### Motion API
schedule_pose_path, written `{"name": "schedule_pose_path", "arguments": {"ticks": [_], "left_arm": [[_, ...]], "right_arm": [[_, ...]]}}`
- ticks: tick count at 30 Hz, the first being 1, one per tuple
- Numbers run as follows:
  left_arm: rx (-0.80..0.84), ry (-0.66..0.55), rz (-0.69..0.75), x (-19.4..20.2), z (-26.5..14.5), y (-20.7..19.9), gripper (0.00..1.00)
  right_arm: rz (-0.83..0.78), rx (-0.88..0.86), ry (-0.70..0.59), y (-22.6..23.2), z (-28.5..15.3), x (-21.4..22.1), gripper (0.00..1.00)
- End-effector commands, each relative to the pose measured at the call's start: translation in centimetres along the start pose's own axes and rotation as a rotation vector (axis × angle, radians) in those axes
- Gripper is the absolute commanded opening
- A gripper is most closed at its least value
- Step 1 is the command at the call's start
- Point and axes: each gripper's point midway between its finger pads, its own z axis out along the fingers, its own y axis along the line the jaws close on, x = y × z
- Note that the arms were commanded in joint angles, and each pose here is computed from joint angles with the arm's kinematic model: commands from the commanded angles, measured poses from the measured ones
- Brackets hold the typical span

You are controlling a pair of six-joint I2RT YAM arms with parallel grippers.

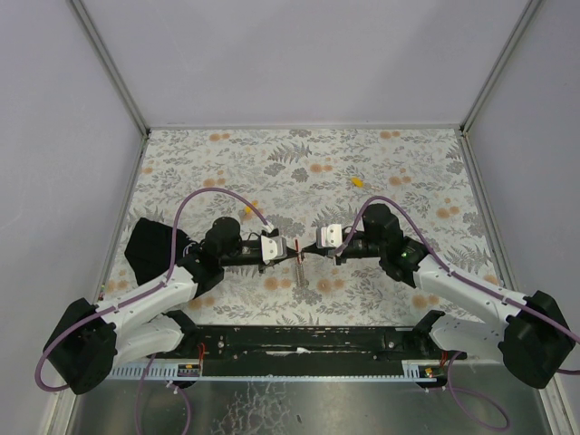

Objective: Put the keys on the keyring

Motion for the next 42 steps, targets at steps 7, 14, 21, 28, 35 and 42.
{"name": "schedule_pose_path", "arguments": {"ticks": [7,14,21,28,35,42], "left_arm": [[0.025,-0.022,0.022,-1.11,0.09,-0.03,0.00],[0.017,-0.018,0.018,-1.06,0.06,0.10,0.00],[0.015,-0.014,0.016,-0.95,0.08,0.14,0.00],[0.021,-0.015,0.017,-0.96,0.12,0.06,0.00],[0.029,-0.018,0.019,-0.98,0.15,-0.06,0.00],[0.026,-0.014,0.020,-0.89,0.17,0.01,0.00]], "right_arm": [[-0.050,-0.004,-0.043,-1.14,0.24,-2.06,0.00],[-0.051,-0.011,-0.041,-0.99,0.12,-2.26,0.00],[-0.061,-0.003,-0.045,-0.85,-0.32,-2.60,0.00],[-0.049,-0.028,-0.038,-0.62,0.02,-2.21,0.00],[-0.049,-0.023,-0.033,-0.83,0.15,-2.11,0.00],[-0.062,0.015,-0.045,-1.17,-0.24,-2.45,0.00]]}}
